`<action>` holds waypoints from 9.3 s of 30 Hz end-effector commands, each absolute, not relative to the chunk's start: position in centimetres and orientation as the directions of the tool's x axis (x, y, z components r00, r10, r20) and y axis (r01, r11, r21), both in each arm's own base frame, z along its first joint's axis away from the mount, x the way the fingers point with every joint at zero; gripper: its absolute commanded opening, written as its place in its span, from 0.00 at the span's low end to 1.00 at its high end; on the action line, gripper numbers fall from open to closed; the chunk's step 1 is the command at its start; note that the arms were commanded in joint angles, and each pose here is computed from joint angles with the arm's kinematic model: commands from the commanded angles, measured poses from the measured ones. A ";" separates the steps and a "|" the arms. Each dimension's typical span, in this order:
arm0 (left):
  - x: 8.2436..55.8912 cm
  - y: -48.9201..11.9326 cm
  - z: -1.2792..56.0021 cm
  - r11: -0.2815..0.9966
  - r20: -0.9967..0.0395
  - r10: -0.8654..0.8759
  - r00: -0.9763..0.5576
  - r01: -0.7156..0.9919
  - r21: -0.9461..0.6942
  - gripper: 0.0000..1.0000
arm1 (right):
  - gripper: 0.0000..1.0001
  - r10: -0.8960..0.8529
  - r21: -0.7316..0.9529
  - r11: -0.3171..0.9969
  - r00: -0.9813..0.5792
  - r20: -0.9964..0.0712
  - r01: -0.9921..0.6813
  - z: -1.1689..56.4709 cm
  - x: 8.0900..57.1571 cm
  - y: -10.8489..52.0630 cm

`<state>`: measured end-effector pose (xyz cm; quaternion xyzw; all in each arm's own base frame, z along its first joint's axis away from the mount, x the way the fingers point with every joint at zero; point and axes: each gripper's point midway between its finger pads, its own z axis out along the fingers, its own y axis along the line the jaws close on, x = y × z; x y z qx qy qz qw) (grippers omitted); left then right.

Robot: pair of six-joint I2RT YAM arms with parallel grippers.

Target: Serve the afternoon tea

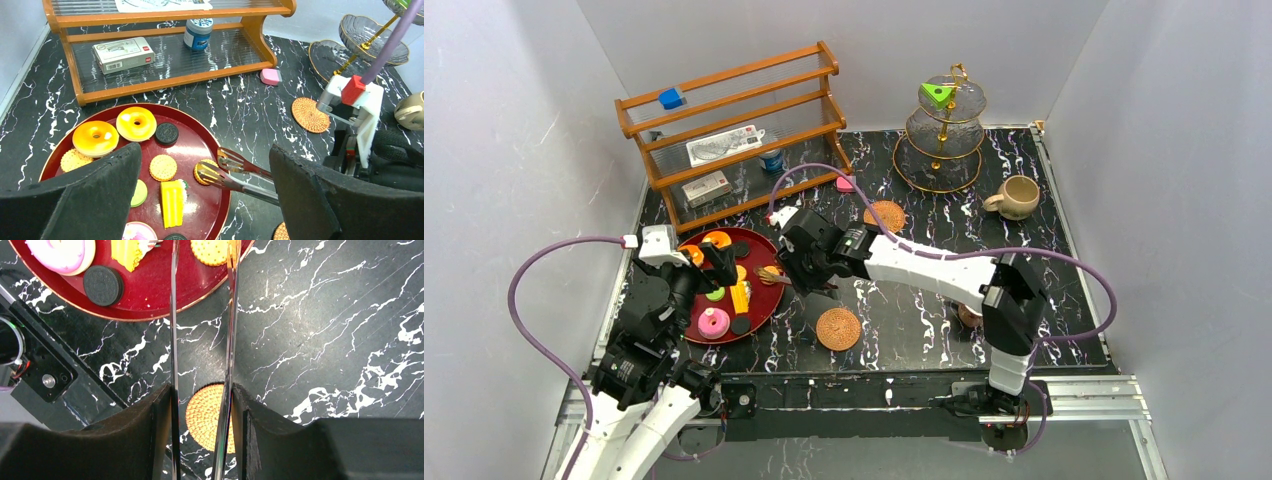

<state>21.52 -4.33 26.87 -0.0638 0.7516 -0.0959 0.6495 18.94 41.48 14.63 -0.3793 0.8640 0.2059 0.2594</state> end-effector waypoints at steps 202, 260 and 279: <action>21.7 -4.2 26.6 0.974 -0.963 -0.222 -0.154 0.013 -0.226 0.96 | 0.52 0.056 0.022 0.995 -0.376 -0.925 0.093 35.4 46.5 4.7; 21.1 -2.4 27.4 0.967 -0.963 -0.251 -0.095 -0.062 -0.246 0.95 | 0.49 -0.176 0.406 0.645 -0.643 -0.745 -0.648 23.0 19.6 40.6; 20.4 -1.5 27.7 0.959 -0.960 -0.272 -0.065 -0.093 -0.266 0.96 | 0.55 -0.381 0.332 0.602 -0.626 -0.680 -0.726 16.6 14.6 48.5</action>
